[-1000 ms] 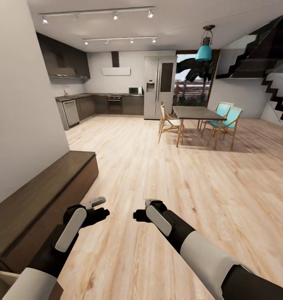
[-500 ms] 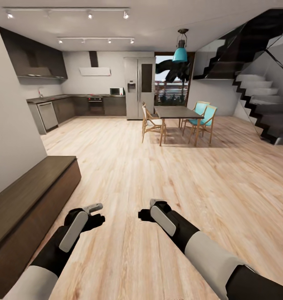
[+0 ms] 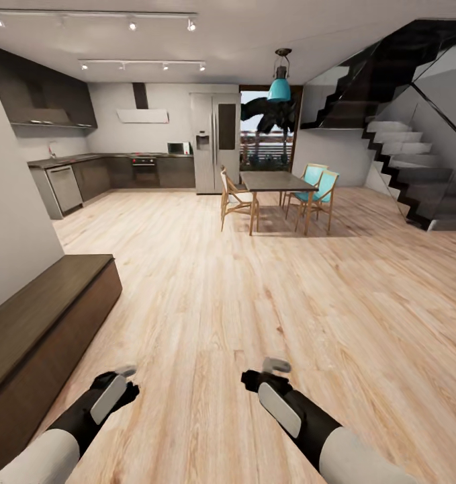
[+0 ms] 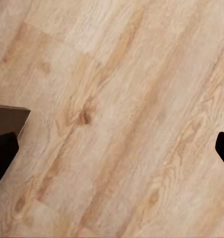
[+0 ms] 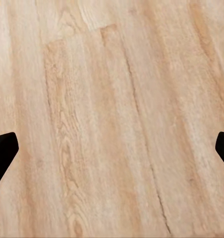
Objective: Place each of the two pumpkins and all three candles from the living room inside a cabinet in the living room (use any cabinet), then make sure every cabinet is closed, and position the cauldron so it is next to a table in the living room.
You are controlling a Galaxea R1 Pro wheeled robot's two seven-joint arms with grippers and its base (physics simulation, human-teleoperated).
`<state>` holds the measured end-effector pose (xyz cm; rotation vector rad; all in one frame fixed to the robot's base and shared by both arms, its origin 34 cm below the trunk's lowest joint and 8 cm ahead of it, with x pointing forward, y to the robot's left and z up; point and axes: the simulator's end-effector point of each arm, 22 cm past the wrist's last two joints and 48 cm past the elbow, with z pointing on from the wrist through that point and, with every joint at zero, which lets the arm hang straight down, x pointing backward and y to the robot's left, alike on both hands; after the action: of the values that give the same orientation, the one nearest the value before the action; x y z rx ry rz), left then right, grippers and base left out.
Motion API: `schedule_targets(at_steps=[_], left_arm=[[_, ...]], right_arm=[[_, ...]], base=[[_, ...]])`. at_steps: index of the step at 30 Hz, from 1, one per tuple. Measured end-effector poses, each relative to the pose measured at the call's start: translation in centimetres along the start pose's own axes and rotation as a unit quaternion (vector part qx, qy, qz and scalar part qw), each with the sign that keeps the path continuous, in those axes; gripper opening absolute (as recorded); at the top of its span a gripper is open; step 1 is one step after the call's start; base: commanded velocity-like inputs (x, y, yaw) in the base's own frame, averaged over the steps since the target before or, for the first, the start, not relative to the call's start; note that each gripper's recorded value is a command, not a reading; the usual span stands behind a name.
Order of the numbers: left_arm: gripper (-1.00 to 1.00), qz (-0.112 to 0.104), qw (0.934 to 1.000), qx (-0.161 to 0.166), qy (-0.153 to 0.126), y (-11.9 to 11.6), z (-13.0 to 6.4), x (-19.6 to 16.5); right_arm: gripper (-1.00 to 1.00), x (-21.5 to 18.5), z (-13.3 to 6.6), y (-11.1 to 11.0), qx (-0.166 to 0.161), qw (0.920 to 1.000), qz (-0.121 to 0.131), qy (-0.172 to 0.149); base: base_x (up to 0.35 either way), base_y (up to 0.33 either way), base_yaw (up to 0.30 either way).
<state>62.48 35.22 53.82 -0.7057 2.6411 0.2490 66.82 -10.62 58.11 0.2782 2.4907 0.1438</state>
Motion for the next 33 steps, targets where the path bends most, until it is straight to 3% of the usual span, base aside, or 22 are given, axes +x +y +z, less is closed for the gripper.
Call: schedule_targets(at_steps=[5,10,16,24,33], left_arm=[[1.0,0.031,0.9992,0.007,-0.023,1.6,3.3,3.1],[1.0,0.025,0.9987,-0.014,-0.043,4.7,5.0,4.8],[1.0,0.021,0.9982,-0.018,-0.053,5.1,5.2,5.1],[1.0,0.022,0.9979,-0.019,-0.057,5.3,5.3,4.9],[1.0,0.014,0.9969,-0.017,-0.075,5.0,5.1,4.2]], right_arm=[[1.0,3.6,0.3,-1.4,0.01,0.9997,0.021,-0.002],[1.0,5.6,0.4,-2.1,0.015,0.9996,0.023,0.007],[1.0,6.5,0.6,-3.0,0.024,0.999,0.037,-0.003],[1.0,7.7,1.1,-4.5,0.044,0.9986,0.028,0.003],[1.0,8.0,1.3,-5.6,0.056,0.9978,0.035,-0.005]], base=[[0.186,0.0,0.0],[0.314,0.0,0.0],[0.33,0.0,0.0],[0.331,0.0,0.0],[0.331,0.002,0.0]])
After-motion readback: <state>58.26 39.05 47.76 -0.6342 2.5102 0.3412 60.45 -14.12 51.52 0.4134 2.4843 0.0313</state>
